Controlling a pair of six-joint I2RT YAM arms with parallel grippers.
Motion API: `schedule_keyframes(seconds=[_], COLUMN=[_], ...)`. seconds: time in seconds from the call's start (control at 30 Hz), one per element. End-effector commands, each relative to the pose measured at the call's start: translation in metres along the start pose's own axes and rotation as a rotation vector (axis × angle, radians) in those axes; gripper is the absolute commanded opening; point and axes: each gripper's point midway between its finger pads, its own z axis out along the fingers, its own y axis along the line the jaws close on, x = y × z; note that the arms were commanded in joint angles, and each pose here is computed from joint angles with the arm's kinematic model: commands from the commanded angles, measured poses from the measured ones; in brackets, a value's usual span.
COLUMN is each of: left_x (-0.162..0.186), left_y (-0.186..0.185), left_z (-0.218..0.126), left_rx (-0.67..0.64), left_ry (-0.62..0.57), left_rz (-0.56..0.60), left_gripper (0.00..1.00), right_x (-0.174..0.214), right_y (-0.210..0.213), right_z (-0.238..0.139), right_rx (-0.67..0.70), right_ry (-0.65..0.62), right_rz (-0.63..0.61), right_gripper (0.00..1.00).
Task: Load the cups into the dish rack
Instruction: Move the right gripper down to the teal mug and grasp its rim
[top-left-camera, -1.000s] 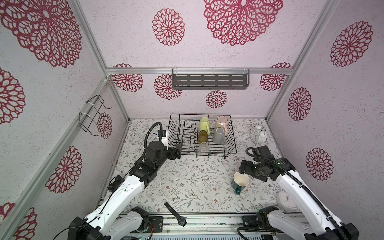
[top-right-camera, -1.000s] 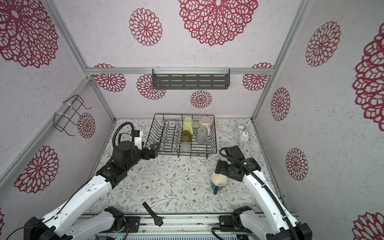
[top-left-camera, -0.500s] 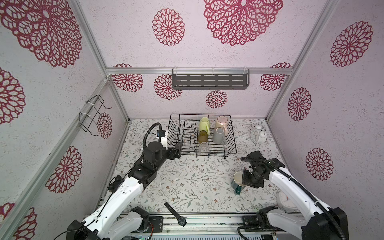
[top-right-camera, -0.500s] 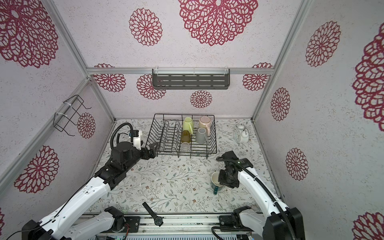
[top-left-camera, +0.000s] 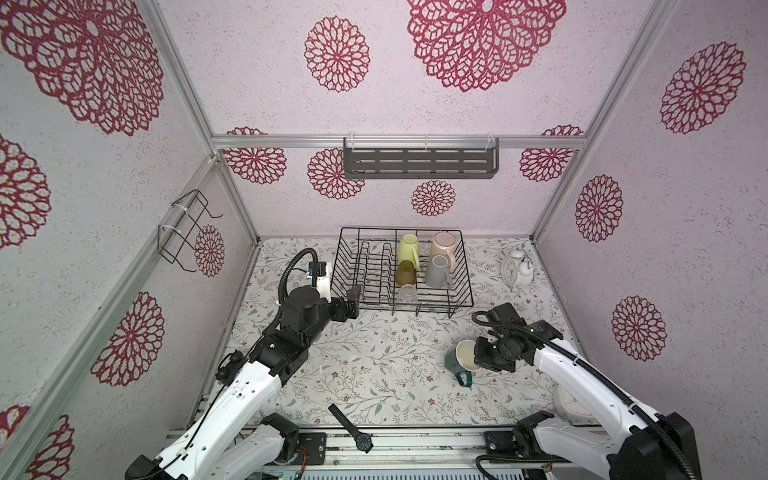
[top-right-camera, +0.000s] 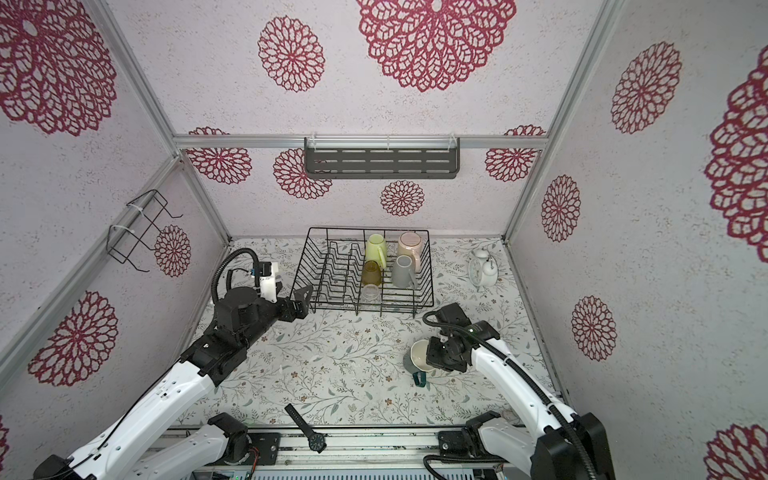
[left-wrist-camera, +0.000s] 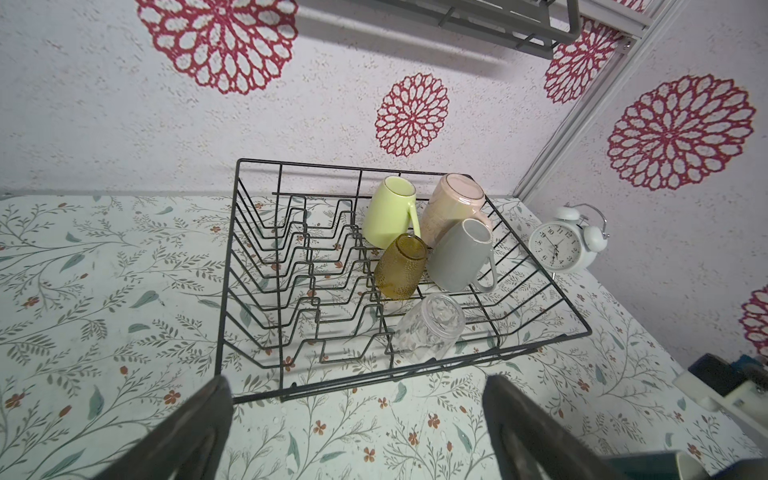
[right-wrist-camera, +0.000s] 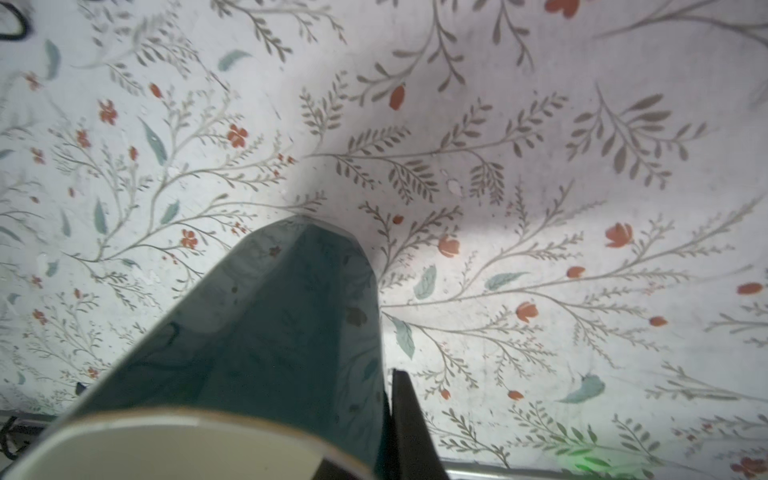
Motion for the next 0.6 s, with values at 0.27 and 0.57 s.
schedule_keyframes(seconds=[0.27,0.57], left_x=[0.008,0.029], left_y=[-0.054,-0.069], left_z=[-0.02,-0.016], left_rx=[0.311,0.376], left_ry=[0.074,0.268], left_rz=[0.015,-0.023], left_gripper=[0.97,0.97], right_x=[-0.045,-0.033], right_y=[0.085,0.081], right_z=[-0.034,-0.023], right_rx=[-0.401,-0.232], right_ry=[-0.231,-0.171], right_rz=[-0.119,-0.222], right_gripper=[0.0,0.0])
